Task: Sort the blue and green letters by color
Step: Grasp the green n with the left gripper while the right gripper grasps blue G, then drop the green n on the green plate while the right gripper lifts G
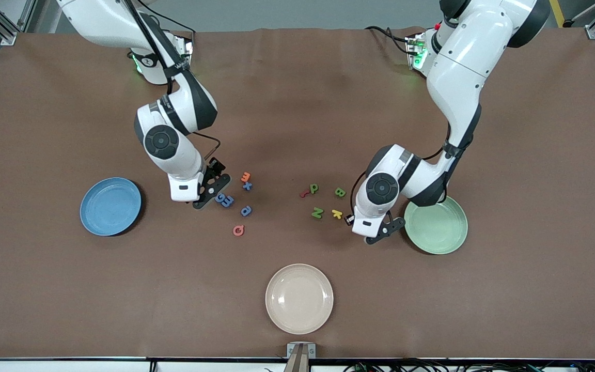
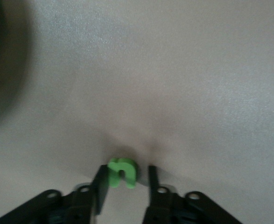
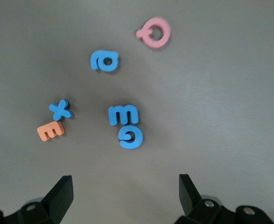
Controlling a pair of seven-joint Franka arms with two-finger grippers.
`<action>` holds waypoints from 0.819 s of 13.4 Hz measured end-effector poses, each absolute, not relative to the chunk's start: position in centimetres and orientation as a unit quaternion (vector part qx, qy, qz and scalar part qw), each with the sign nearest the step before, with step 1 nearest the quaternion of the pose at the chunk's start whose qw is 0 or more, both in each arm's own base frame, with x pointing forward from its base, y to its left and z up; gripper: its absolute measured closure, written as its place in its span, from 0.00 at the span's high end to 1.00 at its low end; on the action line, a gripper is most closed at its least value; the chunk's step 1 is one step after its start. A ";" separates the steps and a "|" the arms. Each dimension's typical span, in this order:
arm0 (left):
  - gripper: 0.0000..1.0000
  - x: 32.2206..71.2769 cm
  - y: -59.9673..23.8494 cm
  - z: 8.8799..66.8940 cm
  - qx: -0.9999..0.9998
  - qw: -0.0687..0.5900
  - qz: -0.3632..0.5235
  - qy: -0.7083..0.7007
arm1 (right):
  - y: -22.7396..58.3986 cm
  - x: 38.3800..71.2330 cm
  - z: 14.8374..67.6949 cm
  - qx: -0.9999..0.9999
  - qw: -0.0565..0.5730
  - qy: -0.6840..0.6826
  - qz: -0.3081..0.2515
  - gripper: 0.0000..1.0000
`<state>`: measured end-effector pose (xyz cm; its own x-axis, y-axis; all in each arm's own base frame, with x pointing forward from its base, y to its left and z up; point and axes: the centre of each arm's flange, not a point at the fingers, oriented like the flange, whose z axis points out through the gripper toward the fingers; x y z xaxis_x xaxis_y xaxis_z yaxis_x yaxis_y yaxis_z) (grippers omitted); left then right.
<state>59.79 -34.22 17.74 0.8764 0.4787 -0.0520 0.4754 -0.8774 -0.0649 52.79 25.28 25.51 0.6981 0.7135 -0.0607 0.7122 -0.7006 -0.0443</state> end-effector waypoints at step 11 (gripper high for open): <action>0.26 66.4 -21.0 26.9 -0.971 0.033 0.014 -0.238 | 25.4 53.6 19.2 -0.923 0.013 -0.384 0.038 1.00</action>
